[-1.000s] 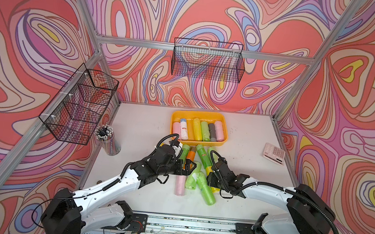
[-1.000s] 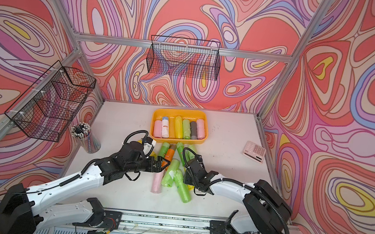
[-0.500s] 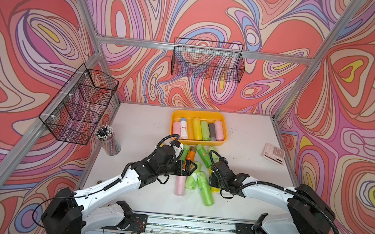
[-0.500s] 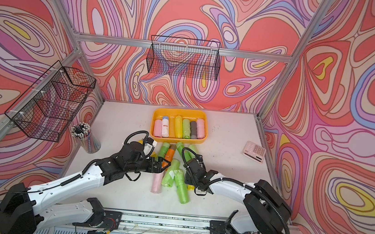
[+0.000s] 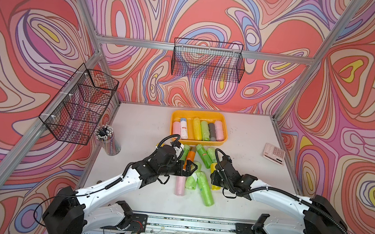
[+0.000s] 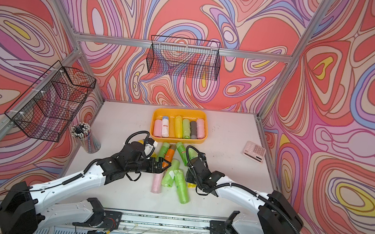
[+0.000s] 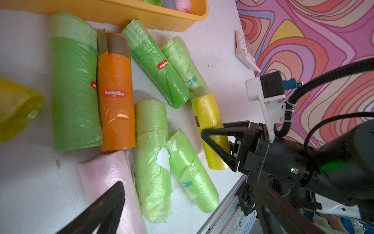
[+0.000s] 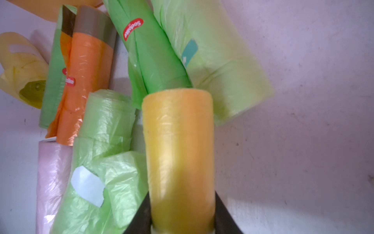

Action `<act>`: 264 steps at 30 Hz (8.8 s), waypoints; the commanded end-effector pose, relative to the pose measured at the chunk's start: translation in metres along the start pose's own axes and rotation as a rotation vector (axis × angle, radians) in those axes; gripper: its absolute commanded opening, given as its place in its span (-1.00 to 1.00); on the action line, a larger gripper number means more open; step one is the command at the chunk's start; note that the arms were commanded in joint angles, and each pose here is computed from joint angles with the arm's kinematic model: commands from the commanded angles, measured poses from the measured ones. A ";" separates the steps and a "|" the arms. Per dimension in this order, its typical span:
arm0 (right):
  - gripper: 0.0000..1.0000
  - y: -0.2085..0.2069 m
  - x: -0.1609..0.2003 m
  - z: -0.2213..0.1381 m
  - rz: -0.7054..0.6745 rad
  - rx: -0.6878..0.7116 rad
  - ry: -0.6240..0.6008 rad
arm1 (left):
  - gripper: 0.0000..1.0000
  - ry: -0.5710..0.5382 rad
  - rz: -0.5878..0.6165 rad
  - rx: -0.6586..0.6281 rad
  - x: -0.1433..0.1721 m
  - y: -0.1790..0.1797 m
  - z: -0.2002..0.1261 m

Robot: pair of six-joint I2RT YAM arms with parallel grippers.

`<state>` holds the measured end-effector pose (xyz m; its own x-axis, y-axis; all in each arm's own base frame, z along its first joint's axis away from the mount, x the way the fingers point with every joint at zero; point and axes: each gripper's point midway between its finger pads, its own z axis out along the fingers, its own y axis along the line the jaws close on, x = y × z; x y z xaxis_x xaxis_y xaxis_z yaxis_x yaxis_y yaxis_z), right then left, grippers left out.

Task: Put the roll of trash bags into the storage box
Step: Pick up the roll of trash bags from the center of the board, then place the roll of trash bags in the storage box, then pick up the roll of trash bags from the center of the board.

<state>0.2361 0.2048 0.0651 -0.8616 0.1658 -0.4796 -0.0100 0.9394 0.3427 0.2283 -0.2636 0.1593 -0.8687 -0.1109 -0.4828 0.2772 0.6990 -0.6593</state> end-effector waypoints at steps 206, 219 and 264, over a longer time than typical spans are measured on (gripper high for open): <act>0.95 0.076 -0.152 -0.017 -0.318 -0.243 -0.211 | 0.97 -0.135 -0.333 -0.544 -0.067 0.169 -0.029; 0.95 0.076 -0.154 -0.019 -0.295 -0.245 -0.220 | 0.59 -0.105 -0.392 -0.530 -0.068 0.185 -0.007; 0.94 0.083 -0.162 -0.011 -0.261 -0.236 -0.187 | 0.38 -0.034 -0.383 -0.586 -0.065 0.217 0.032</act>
<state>0.3628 0.2495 0.1724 -0.7109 -0.0126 -0.7032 -0.3543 0.8701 0.3426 0.3559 -0.1321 0.0324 -0.8445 -0.4446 -0.2985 -0.3145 0.8629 -0.3956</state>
